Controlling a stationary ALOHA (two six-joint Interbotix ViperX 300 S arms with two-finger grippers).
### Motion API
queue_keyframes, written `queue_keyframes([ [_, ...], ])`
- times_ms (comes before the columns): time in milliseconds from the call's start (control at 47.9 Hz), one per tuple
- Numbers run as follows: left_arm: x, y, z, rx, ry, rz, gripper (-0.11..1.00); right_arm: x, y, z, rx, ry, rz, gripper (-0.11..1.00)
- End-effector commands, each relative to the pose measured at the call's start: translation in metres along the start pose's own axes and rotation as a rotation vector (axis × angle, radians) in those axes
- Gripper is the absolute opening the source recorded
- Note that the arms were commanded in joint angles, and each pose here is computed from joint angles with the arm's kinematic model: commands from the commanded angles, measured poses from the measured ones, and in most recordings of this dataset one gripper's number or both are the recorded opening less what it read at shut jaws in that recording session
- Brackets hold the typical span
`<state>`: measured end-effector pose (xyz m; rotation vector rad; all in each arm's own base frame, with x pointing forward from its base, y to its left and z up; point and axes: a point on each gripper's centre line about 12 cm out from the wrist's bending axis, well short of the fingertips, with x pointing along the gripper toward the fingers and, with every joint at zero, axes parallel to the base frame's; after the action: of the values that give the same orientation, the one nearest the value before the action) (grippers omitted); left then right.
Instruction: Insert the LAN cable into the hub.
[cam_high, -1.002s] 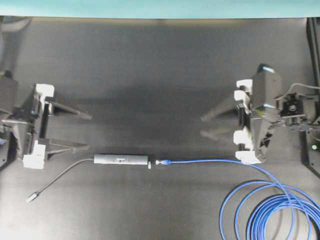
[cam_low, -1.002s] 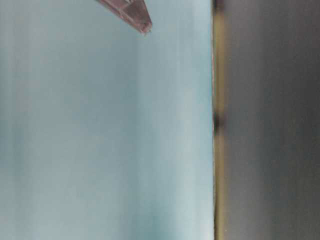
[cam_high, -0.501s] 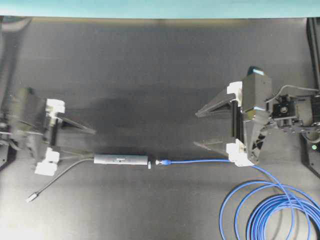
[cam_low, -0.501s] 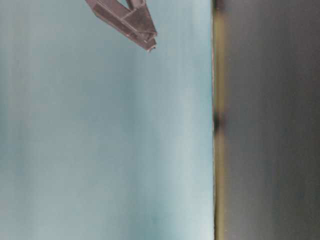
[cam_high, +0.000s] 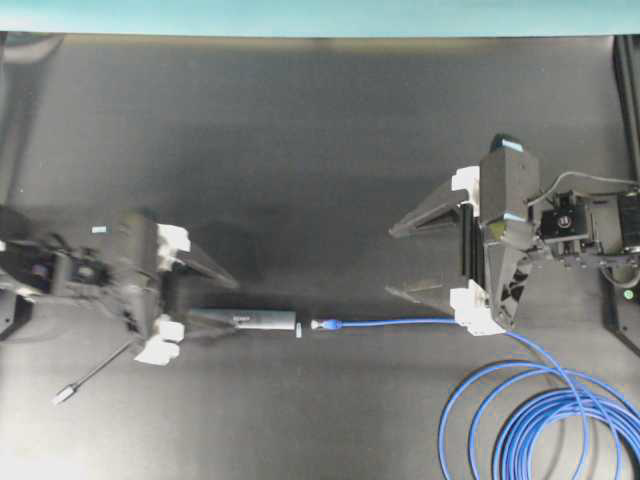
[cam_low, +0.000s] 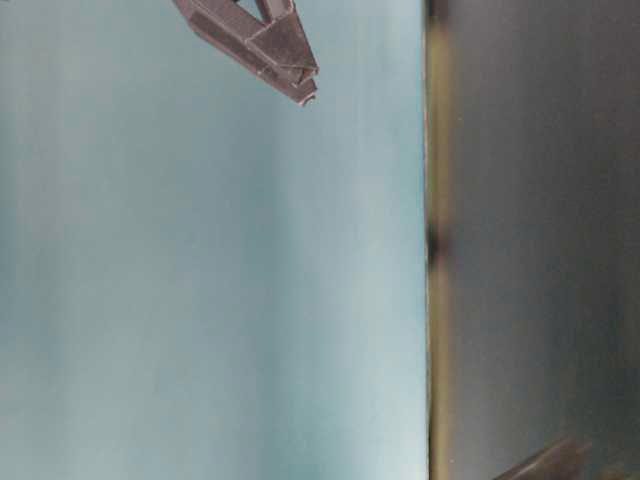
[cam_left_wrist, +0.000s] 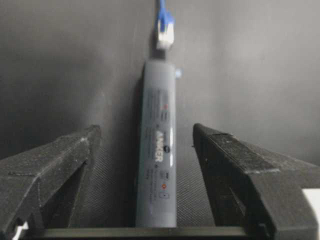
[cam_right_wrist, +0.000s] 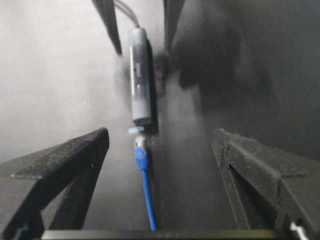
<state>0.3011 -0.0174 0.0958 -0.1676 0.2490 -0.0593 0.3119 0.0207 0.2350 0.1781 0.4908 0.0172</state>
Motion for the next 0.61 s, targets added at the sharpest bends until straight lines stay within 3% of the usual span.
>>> queue_keyframes([
  [0,0.008,-0.001,-0.003,0.003,-0.018,-0.011,0.71,-0.001,0.004,0.006,0.028,-0.018,0.012,0.81],
  [584,0.02,-0.008,-0.039,0.012,0.107,-0.03,0.68,-0.001,0.006,0.005,0.038,-0.016,0.019,0.81],
])
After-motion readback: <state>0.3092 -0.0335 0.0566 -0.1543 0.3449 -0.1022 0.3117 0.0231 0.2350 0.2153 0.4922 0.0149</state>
